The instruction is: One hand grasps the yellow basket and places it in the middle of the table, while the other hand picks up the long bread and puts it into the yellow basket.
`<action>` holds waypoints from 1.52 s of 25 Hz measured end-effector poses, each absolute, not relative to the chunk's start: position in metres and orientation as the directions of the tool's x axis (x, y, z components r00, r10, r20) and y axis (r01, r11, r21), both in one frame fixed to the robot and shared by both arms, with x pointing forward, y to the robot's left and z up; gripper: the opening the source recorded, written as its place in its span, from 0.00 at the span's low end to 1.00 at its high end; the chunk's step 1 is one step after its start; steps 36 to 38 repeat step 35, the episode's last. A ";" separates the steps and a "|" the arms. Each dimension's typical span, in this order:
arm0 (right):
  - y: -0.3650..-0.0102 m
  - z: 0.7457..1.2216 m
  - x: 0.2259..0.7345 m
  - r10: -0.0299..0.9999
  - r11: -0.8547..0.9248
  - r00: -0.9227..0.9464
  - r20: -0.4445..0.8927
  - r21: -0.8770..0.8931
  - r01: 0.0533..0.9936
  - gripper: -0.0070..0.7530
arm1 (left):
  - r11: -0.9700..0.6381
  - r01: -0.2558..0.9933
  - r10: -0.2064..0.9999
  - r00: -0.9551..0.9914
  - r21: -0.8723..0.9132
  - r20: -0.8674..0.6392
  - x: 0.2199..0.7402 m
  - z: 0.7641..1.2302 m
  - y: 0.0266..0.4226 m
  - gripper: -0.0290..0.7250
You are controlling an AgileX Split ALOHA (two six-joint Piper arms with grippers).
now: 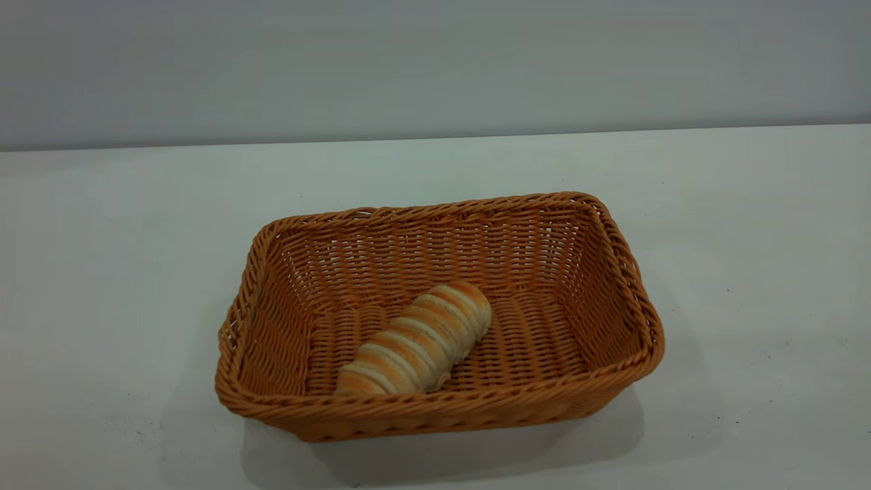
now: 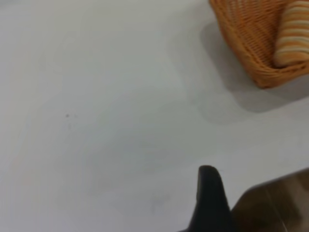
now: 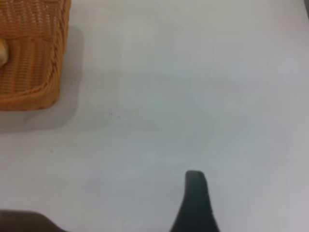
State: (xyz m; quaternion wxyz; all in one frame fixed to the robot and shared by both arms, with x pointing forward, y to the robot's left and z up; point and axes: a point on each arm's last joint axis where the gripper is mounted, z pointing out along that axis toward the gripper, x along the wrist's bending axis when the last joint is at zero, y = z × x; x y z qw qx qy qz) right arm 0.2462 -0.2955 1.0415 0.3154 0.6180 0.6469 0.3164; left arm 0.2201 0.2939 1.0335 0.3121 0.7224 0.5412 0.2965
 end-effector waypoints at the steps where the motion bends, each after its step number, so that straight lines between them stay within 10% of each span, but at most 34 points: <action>1: -0.296 1.041 0.246 0.999 0.035 -0.035 -0.017 0.799 0.600 0.78 | -0.208 0.601 0.971 0.220 0.772 0.091 0.220 1.033 0.294 0.80; 38: -0.295 1.041 0.246 0.995 0.074 -0.102 -0.016 0.799 0.596 0.78 | -0.190 0.607 0.978 0.190 0.772 0.091 0.220 1.033 0.293 0.80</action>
